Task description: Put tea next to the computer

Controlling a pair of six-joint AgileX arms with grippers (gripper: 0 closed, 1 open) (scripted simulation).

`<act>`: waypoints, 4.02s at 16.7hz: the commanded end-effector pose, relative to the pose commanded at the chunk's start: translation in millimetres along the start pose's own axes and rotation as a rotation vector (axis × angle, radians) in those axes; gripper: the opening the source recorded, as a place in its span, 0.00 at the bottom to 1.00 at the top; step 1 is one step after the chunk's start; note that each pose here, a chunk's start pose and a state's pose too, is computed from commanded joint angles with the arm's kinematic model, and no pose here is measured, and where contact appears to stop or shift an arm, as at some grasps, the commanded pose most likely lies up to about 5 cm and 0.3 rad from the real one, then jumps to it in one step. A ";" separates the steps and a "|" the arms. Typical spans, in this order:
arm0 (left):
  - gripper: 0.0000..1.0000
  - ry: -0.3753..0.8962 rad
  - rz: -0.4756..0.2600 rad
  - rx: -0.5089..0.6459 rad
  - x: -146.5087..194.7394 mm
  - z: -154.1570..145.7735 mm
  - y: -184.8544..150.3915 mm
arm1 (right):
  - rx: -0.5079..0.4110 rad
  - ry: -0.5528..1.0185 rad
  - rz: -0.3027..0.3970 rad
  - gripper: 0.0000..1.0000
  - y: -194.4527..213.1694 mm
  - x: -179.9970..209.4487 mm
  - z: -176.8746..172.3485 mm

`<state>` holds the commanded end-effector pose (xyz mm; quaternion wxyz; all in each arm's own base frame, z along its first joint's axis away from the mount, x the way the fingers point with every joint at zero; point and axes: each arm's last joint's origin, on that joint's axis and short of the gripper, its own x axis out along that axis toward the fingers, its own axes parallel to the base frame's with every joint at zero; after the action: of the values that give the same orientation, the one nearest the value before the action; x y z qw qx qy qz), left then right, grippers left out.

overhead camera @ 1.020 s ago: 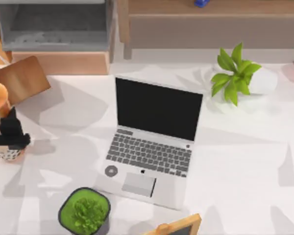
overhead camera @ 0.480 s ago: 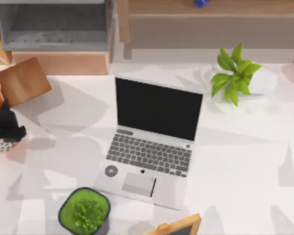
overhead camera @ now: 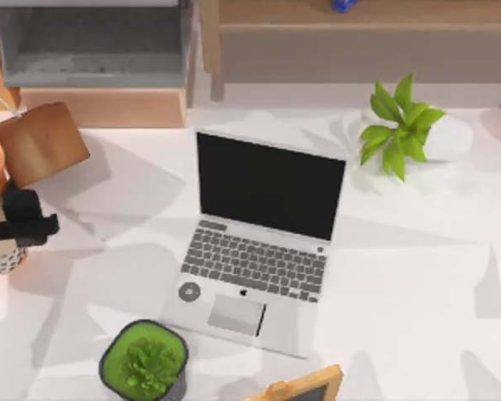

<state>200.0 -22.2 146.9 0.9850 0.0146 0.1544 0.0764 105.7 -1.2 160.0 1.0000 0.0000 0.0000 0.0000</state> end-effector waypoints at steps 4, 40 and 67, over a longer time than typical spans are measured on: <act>0.00 0.058 0.040 0.026 -5.5 4.6 -25.8 | 0.000 0.000 0.000 1.00 0.0 0.0 0.0; 0.00 -0.039 -0.171 -0.010 -105.5 1.0 -392.2 | 0.000 0.000 0.000 1.00 0.0 0.0 0.0; 0.15 -0.039 -0.175 -0.011 -98.5 -28.6 -395.0 | 0.000 0.000 0.000 1.00 0.0 0.0 0.0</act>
<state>156.2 -427.5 128.7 0.9908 -0.0027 0.1352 -0.0096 105.7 -1.2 160.0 1.0000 0.0000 0.0000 0.0000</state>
